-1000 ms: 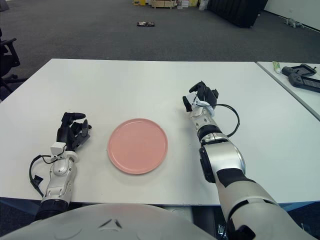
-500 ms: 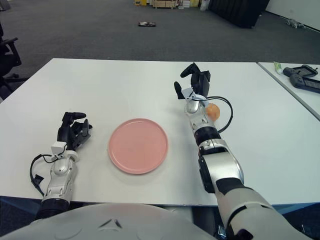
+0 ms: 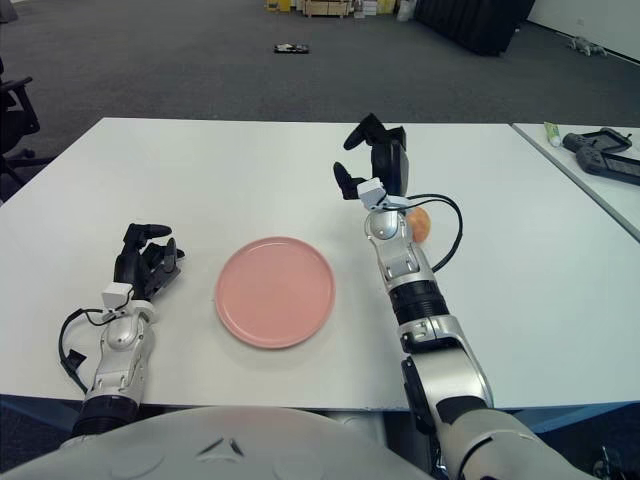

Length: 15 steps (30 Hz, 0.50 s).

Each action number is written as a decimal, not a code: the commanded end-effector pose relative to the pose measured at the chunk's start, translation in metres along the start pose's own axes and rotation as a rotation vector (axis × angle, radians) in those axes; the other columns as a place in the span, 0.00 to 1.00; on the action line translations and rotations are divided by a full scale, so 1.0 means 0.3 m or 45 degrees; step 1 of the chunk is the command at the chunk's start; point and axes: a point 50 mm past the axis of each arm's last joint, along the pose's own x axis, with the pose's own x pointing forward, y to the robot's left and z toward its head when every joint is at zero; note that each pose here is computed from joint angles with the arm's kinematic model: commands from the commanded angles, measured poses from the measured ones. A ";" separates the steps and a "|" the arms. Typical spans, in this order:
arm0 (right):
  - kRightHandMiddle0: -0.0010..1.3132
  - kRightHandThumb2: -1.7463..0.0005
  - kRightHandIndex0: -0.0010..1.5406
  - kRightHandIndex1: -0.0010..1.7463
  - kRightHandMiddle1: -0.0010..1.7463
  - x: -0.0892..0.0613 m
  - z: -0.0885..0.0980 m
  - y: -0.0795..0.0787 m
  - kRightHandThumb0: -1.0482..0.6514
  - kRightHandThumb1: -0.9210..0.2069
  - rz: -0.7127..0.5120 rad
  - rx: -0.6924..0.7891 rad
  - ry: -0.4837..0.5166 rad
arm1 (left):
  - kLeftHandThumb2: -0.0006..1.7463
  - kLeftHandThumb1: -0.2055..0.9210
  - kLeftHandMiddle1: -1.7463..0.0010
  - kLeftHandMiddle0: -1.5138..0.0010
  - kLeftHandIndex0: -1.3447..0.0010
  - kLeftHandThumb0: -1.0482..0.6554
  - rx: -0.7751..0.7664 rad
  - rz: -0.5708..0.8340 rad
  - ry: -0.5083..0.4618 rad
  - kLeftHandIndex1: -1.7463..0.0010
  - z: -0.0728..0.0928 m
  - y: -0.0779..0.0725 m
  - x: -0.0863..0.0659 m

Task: Put the apple into the plate.

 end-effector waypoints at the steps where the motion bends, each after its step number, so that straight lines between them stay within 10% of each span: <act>1: 0.44 0.08 0.54 0.97 1.00 -0.007 0.032 -0.002 0.62 0.77 0.038 0.026 -0.064 | 0.47 0.82 0.11 0.62 0.76 0.39 0.000 -0.007 0.032 0.00 -0.016 -0.005 -0.003; 15: 0.44 0.08 0.55 0.96 1.00 -0.015 0.020 -0.053 0.62 0.77 0.029 -0.039 -0.062 | 0.47 0.82 0.10 0.63 0.76 0.40 0.000 -0.009 0.029 0.00 -0.016 -0.007 -0.003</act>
